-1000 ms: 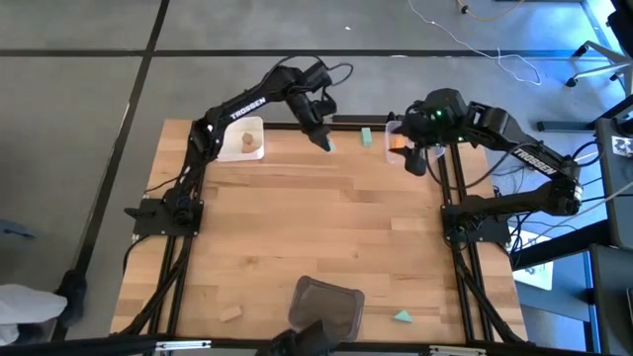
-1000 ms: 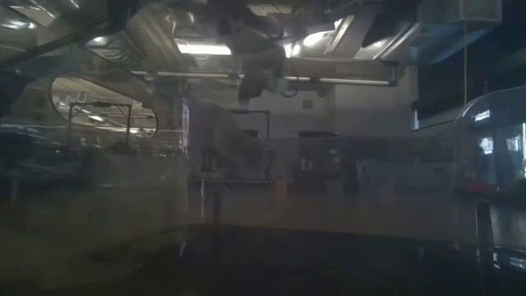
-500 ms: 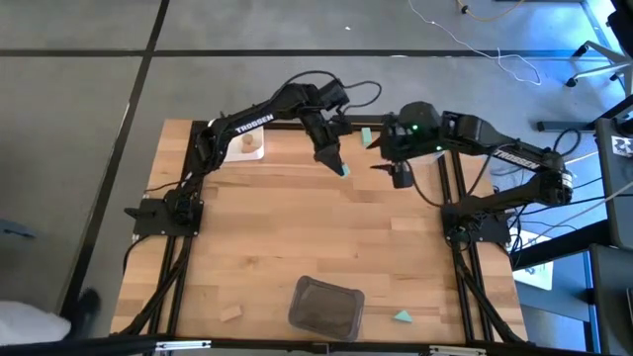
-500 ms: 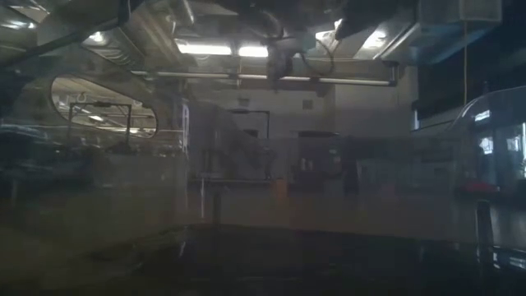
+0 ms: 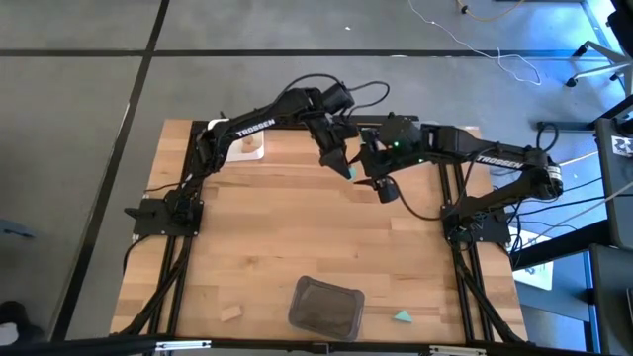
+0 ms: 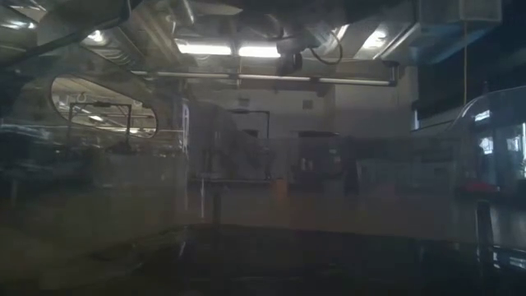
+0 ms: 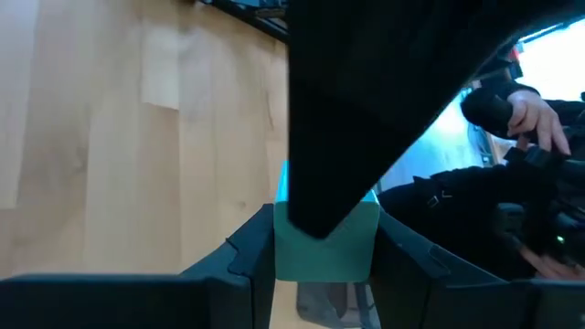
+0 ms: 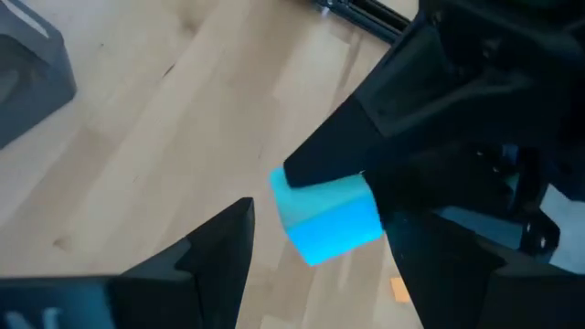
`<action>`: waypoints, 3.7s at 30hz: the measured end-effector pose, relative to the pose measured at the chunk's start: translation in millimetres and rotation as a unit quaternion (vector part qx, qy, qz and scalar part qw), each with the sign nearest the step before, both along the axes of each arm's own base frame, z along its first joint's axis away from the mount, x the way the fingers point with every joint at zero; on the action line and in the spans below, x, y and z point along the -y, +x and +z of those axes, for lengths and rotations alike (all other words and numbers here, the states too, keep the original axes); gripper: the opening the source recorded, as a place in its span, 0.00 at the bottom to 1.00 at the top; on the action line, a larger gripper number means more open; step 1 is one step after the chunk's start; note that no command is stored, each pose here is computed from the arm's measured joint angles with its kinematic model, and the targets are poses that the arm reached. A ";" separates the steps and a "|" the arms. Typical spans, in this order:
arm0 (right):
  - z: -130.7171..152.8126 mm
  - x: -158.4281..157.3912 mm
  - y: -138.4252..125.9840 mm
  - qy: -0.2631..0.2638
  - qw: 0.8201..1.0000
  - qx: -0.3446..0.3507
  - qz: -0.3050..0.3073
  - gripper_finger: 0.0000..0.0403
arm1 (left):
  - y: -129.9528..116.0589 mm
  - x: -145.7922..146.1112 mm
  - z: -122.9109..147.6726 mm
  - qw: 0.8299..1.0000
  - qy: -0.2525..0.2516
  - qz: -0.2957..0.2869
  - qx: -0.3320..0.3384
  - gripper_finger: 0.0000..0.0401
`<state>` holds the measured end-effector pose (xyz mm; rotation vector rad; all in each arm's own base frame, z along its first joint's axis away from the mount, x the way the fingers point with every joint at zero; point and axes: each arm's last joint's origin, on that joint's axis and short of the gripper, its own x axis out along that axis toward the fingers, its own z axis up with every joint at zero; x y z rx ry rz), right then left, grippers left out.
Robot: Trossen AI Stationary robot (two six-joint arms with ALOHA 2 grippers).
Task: Sort & place blocks by color
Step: Put the top right blue block into the black bin
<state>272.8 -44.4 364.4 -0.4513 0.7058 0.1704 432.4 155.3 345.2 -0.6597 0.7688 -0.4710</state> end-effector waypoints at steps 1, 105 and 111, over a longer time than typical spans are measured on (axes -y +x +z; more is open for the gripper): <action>0.3 -0.6 1.2 -0.001 1.000 0.004 0.001 0.61 | 0.5 1.5 0.0 1.000 -0.001 -0.001 -0.001 0.31; -90.4 -182.2 44.0 0.294 0.918 -0.218 -0.149 0.34 | -158.3 15.7 123.0 0.919 0.377 0.107 -0.047 0.45; -124.3 -209.0 61.4 0.335 0.895 -0.261 -0.135 0.34 | -158.2 15.6 122.9 0.917 0.383 0.102 -0.045 0.45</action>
